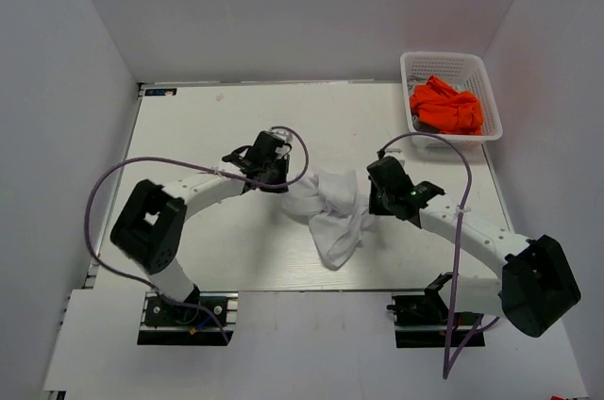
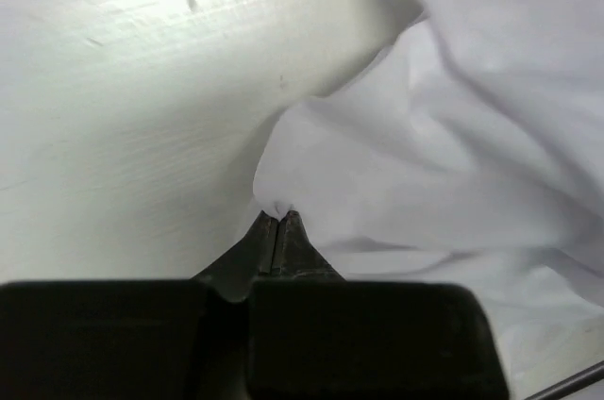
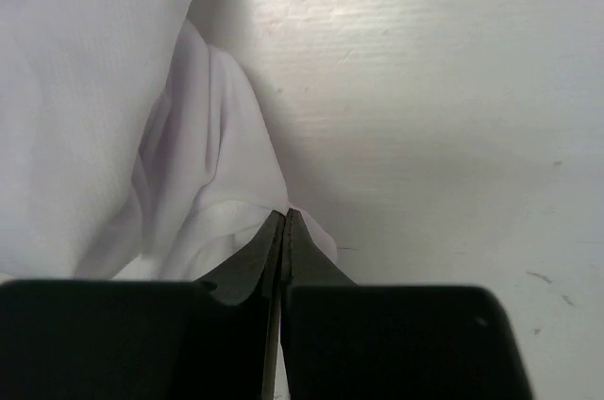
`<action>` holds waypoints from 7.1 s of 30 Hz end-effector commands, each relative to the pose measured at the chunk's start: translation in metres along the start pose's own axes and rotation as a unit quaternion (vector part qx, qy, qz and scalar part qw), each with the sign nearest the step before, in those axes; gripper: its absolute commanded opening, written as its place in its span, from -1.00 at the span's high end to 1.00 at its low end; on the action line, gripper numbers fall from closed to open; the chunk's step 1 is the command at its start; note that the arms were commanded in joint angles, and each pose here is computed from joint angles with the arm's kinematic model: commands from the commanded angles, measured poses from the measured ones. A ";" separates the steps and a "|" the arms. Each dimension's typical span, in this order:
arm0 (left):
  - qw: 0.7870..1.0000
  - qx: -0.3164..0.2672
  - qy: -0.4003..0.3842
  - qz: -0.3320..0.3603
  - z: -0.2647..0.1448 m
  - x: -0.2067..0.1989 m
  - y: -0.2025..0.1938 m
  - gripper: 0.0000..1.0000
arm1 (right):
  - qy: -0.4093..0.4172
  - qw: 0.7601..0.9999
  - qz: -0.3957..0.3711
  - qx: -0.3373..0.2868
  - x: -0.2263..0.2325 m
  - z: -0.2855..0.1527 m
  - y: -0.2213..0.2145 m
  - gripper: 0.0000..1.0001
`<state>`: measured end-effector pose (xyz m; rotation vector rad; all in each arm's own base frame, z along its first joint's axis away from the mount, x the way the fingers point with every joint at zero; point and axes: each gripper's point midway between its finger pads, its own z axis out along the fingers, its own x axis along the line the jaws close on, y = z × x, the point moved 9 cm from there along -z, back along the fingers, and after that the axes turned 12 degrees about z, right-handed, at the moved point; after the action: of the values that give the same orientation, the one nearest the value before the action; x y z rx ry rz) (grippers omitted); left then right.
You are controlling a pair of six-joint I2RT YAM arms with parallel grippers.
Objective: Fold and stack the t-shirts
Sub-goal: Flatten out the tshirt
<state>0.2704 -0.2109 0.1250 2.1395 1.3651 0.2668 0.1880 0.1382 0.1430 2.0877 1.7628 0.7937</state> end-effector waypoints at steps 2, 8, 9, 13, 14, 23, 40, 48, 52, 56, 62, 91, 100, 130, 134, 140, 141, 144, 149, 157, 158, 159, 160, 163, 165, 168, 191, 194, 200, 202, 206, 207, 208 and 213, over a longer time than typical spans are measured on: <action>0.981 -0.178 0.070 -0.031 -0.080 0.003 0.071 1.00 | -0.051 0.991 0.041 -0.114 0.005 -0.021 0.056 1.00; 0.943 -0.297 0.135 -0.064 -0.159 0.012 0.110 1.00 | -0.064 0.964 0.086 -0.245 0.004 -0.070 0.117 1.00; 0.938 -0.312 0.141 -0.060 -0.170 0.012 0.114 1.00 | -0.060 0.958 0.083 -0.268 0.005 -0.084 0.129 1.00; 0.903 -0.395 0.156 -0.065 -0.230 0.013 0.134 1.00 | -0.057 0.930 0.100 -0.349 0.004 -0.129 0.160 1.00; 0.894 -0.409 0.170 -0.066 -0.239 0.016 0.134 1.00 | -0.053 0.913 0.119 -0.386 0.002 -0.152 0.172 1.00; 0.796 -0.560 0.199 -0.115 -0.378 0.027 0.103 1.00 | 0.031 0.854 0.122 -0.504 -0.006 -0.260 0.200 1.00; 0.862 -0.311 0.371 -0.150 -0.194 0.062 0.099 0.85 | -0.005 0.941 0.037 -0.335 0.055 -0.077 0.234 1.00; 0.915 -0.099 0.359 -0.155 -0.083 0.086 0.083 -0.98 | 0.021 0.988 -0.004 -0.153 0.070 0.036 0.246 -0.48; 0.915 -0.108 0.351 -0.167 -0.088 0.092 0.075 -0.98 | 0.039 0.990 -0.006 -0.132 0.065 0.027 0.224 -0.80; 0.924 -0.105 0.324 -0.176 -0.082 0.101 0.061 -0.98 | 0.061 0.995 0.010 -0.084 0.048 0.023 0.173 -0.80; 0.937 -0.096 0.274 -0.195 -0.060 0.131 0.058 -0.98 | 0.071 0.997 -0.005 0.022 0.020 0.010 0.083 -0.80; 0.953 -0.017 0.209 -0.219 0.016 0.159 0.023 1.00 | 0.005 0.956 -0.261 0.135 0.032 0.016 -0.098 -0.04; 0.938 -0.124 0.249 -0.206 -0.043 0.153 0.054 1.00 | -0.017 0.985 -0.129 -0.116 0.075 -0.028 -0.001 1.00; 0.719 -0.585 0.286 -0.243 -0.425 0.074 0.024 1.00 | 0.004 0.811 0.081 -0.580 0.021 -0.357 0.226 1.00; 0.762 -0.536 0.278 -0.233 -0.385 0.082 0.046 1.00 | -0.047 0.814 0.058 -0.576 0.037 -0.332 0.233 1.00; 0.830 -0.390 0.291 -0.274 -0.269 0.112 0.060 1.00 | -0.119 0.827 0.013 -0.550 0.074 -0.229 0.249 1.00; 0.840 -0.356 0.296 -0.284 -0.241 0.118 0.054 1.00 | -0.134 0.837 -0.010 -0.530 0.081 -0.196 0.248 1.00; 0.865 -0.257 0.308 -0.303 -0.168 0.135 0.042 1.00 | -0.153 0.876 -0.067 -0.452 0.096 -0.097 0.256 1.00; 0.876 -0.129 0.340 -0.315 -0.109 0.158 0.035 0.12 | -0.090 0.934 -0.095 -0.332 0.113 0.003 0.279 1.00; 0.866 -0.119 0.354 -0.333 -0.107 0.169 0.022 -1.00 | -0.054 0.969 -0.114 -0.212 0.125 0.055 0.252 -0.81; 0.870 -0.116 0.348 -0.329 -0.104 0.168 0.020 -1.00 | -0.054 0.975 -0.113 -0.182 0.120 0.061 0.236 -0.81; 0.871 -0.115 0.343 -0.333 -0.104 0.170 0.019 -1.00 | -0.032 0.977 -0.096 -0.190 0.119 0.039 0.237 -0.81; 0.876 -0.118 0.338 -0.324 -0.105 0.169 0.019 -1.00 | 0.008 0.985 -0.097 -0.144 0.119 0.046 0.214 -0.81; 0.893 -0.121 0.310 -0.303 -0.097 0.168 0.020 -1.00 | 0.101 0.989 -0.079 -0.072 0.115 0.029 0.171 -0.81; 0.904 -0.128 0.276 -0.299 -0.086 0.166 0.026 -1.00 | 0.146 0.987 -0.064 -0.011 0.102 0.030 0.127 -0.81; 0.919 -0.115 0.247 -0.286 -0.071 0.165 0.025 -1.00 | 0.176 0.982 -0.049 0.056 0.087 0.032 0.082 -0.81; 0.963 -0.018 0.060 -0.262 -0.005 0.127 -0.018 -1.00 | 0.060 0.994 0.048 0.082 0.023 0.131 0.120 -0.81; 0.962 -0.055 0.078 -0.257 -0.034 0.120 -0.012 -1.00 | 0.077 0.995 0.029 0.048 0.025 0.123 0.148 -0.81; 0.916 -0.063 0.254 -0.304 -0.059 0.151 -0.027 -1.00 | 0.125 0.991 -0.037 0.005 0.041 0.081 0.153 -0.81; 0.912 -0.061 0.259 -0.313 -0.059 0.157 -0.019 -1.00 | 0.130 0.990 -0.045 0.007 0.043 0.069 0.141 -0.81; 0.900 -0.038 0.253 -0.353 -0.044 0.173 -0.021 -1.00 | 0.117 0.991 -0.055 0.042 0.037 0.051 0.105 -0.81; 0.902 -0.040 0.246 -0.354 -0.040 0.174 -0.017 -1.00 | 0.109 0.991 -0.063 0.048 0.035 0.050 0.096 -0.81; 0.900 -0.029 0.245 -0.360 -0.034 0.179 -0.019 -1.00 | 0.103 0.991 -0.067 0.054 0.033 0.049 0.090 -0.81; 0.888 -0.036 0.242 -0.390 -0.026 0.194 -0.013 -1.00 | 0.071 0.990 -0.094 0.084 0.026 0.041 0.058 -0.81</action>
<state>0.3262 -0.0297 0.1041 1.4075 2.3279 0.5381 0.2795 0.1635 0.1546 1.9825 2.1049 0.8899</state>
